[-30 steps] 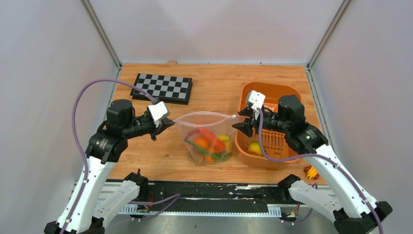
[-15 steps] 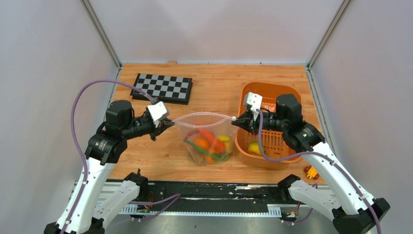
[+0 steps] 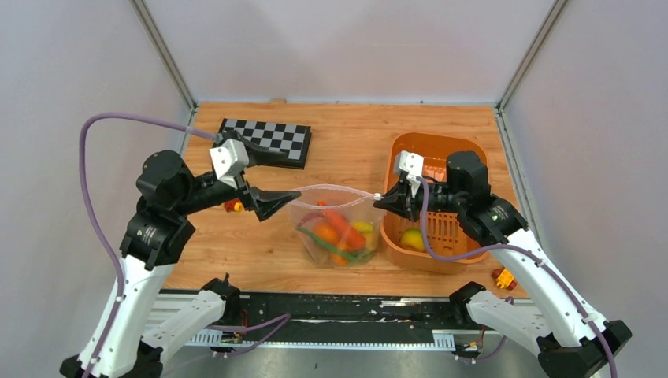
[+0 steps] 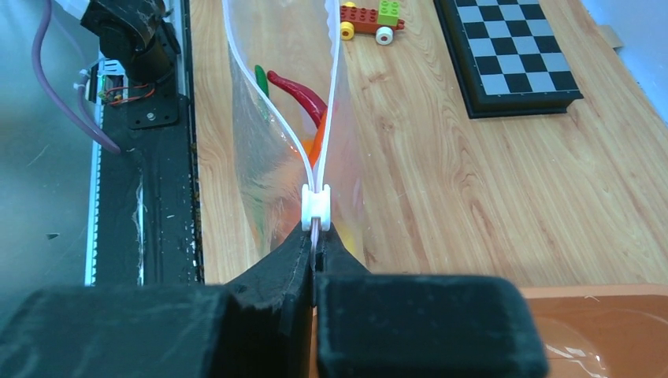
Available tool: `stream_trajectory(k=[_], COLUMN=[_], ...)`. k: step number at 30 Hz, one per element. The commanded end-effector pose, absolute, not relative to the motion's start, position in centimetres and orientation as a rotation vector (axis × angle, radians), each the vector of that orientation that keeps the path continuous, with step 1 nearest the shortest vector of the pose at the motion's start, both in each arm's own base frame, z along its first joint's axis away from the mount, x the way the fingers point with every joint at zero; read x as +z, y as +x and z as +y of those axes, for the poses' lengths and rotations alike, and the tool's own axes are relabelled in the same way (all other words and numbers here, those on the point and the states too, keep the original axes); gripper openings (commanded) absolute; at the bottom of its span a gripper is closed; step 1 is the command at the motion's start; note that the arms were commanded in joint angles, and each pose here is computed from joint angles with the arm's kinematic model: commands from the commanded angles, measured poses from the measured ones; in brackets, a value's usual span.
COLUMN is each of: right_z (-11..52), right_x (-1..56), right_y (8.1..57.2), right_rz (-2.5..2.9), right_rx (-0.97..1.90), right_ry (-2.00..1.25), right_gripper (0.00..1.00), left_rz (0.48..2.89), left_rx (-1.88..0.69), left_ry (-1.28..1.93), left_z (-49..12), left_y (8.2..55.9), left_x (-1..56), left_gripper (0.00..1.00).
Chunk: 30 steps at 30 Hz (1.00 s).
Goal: Place the food in the zip-top bag and seal the zipper
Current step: Zip the zipper food storage bag at the center of the board.
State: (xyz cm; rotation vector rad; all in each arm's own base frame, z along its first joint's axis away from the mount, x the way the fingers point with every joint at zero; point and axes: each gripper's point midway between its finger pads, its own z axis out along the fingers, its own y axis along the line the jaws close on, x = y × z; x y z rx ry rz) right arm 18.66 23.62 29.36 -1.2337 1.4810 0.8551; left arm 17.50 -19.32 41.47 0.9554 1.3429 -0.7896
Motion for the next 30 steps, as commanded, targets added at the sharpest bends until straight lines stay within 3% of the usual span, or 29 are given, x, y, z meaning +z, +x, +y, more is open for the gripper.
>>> stream_trajectory(k=[1,8,11,15,26,30], right_z=[24.1,24.1,24.1,24.0,23.8,23.8], right_x=[31.9,32.0,32.1,32.2,32.8,32.6], right_y=[17.6,16.8,16.3,16.0,15.9,16.0], right_rz=[1.403,1.41,1.397,1.397,1.38,1.389], right_rx=[0.913,0.951,0.968,0.974,0.964,0.961], right_ry=[-1.255,-1.262,-1.27,-1.272,-1.27,-1.268], right_gripper=[0.0,0.0,0.0,0.0,0.0,0.0], left_rz=[1.22,1.275,1.255,1.293,1.311,1.291], left_rx=[-0.91,-0.872,-0.851,-0.849,-0.88,-0.895], left_ry=[1.049,1.199,1.258,1.333,1.411,1.385], left_z=[-23.3,-28.9,-30.8,-33.3,-36.6,-36.5], left_y=[15.5,15.9,16.2,16.8,16.5,16.3], left_x=[44.4,41.0,39.9,38.1,35.0,35.2], left_gripper=[0.93,1.0,0.88,0.84,0.53,0.5])
